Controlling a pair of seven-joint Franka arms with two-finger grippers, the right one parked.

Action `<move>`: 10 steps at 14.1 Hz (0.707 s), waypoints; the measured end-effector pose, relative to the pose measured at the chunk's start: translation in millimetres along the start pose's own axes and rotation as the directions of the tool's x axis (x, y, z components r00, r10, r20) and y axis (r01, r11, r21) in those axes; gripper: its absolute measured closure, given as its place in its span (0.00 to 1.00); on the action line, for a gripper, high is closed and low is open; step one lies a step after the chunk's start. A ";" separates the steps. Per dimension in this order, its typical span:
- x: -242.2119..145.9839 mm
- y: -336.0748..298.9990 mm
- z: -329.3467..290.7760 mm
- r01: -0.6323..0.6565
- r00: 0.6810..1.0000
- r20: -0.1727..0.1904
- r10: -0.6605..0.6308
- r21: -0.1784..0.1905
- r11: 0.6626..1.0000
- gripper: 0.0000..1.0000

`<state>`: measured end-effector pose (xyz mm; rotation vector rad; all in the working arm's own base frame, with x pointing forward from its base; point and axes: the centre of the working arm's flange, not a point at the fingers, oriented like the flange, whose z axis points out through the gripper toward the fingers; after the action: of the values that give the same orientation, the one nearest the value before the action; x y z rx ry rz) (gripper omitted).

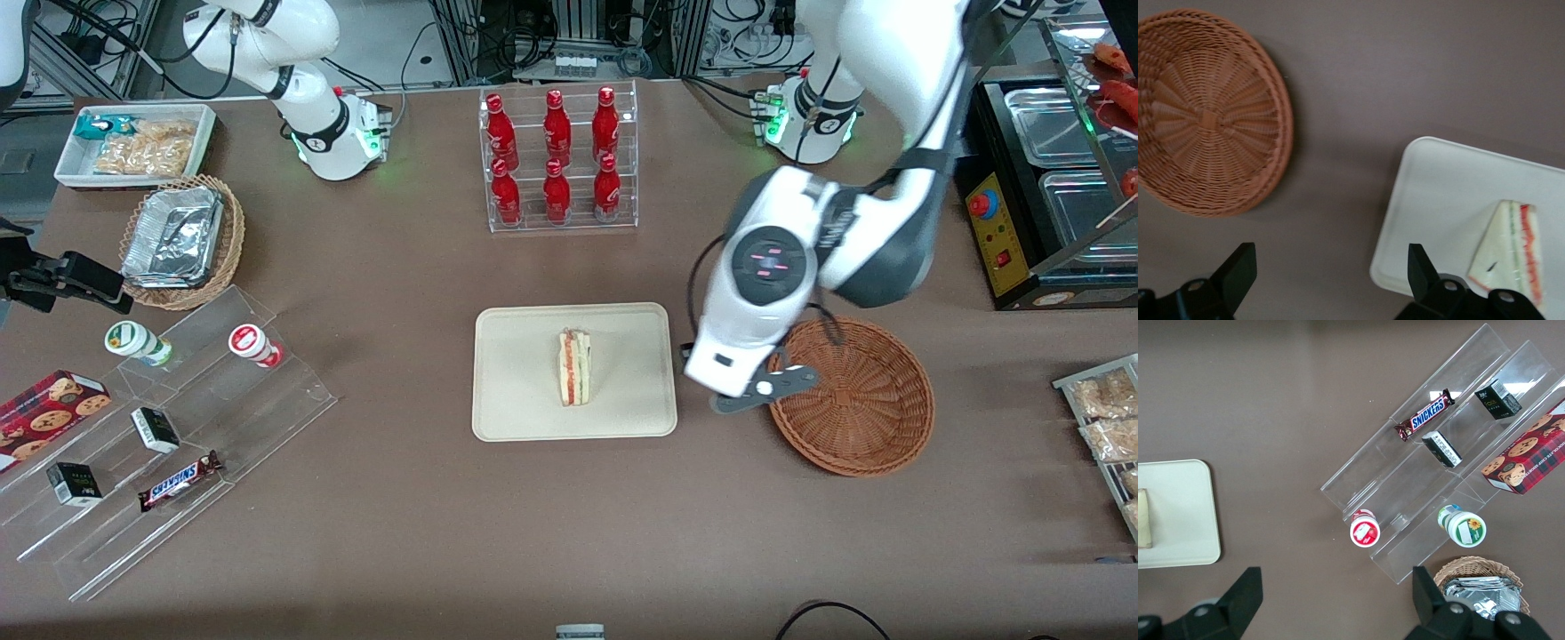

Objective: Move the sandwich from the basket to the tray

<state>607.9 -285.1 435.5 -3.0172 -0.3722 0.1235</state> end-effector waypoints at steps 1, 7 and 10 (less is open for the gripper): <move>6.8 -26.9 -6.9 -0.017 1.000 0.010 0.017 -0.008 1.000 0.00; 1.1 -150.5 -50.2 -0.179 0.980 0.087 0.180 -0.017 0.984 0.00; -5.5 -202.3 -69.6 -0.259 0.957 0.119 0.266 -0.068 0.963 0.00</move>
<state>560.9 -97.3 526.7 -3.1035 0.0200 0.3325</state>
